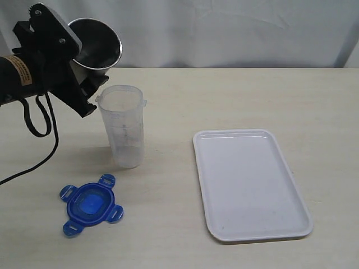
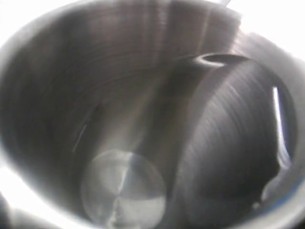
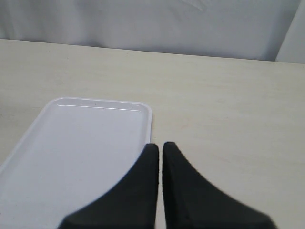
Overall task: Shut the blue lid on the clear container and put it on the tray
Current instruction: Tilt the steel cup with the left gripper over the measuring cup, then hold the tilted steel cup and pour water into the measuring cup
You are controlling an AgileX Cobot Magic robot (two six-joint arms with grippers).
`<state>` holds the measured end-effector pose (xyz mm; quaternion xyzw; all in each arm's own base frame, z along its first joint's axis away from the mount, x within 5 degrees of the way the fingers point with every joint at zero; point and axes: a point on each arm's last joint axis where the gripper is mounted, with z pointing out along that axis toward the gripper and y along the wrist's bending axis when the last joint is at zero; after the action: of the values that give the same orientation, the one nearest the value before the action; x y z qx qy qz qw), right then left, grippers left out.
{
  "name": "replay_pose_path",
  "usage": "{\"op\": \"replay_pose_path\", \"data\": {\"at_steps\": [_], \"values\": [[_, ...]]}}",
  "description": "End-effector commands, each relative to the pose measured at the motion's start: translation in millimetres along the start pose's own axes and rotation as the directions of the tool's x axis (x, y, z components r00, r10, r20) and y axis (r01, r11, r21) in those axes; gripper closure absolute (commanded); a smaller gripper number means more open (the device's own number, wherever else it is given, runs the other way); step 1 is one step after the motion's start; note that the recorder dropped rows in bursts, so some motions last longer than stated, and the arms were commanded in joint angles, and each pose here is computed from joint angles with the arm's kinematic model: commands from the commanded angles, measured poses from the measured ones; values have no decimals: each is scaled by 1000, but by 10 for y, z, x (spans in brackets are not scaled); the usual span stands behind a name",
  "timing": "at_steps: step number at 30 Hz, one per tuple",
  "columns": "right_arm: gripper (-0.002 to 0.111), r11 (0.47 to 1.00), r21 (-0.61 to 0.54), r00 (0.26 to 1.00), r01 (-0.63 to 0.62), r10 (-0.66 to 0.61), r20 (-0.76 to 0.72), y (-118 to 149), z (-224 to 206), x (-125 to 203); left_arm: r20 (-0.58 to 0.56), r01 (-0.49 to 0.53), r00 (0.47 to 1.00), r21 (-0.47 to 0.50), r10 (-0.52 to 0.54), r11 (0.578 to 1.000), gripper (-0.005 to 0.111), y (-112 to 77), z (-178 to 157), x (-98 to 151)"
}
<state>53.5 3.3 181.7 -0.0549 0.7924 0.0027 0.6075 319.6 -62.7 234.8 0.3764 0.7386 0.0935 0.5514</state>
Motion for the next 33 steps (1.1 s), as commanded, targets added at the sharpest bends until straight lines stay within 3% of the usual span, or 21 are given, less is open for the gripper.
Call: {"op": "replay_pose_path", "data": {"at_steps": [1, 13, 18, 33], "values": [[104, 1000, 8, 1000, 0, 0, 8, -4, -2, -4, 92, -13, 996, -38, 17, 999, 107, 65, -32, -137], [104, 1000, 8, 1000, 0, 0, 8, -4, -2, -4, 105, -43, 993, -45, 48, 998, 107, 69, -33, -151], [104, 1000, 8, 1000, 0, 0, 8, -4, -2, -4, 116, -127, 984, -60, 133, 990, 107, 72, -35, -165], [104, 1000, 8, 1000, 0, 0, 8, -4, -2, -4, 123, -169, 977, -74, 177, 983, 107, 79, -37, -175]]}}
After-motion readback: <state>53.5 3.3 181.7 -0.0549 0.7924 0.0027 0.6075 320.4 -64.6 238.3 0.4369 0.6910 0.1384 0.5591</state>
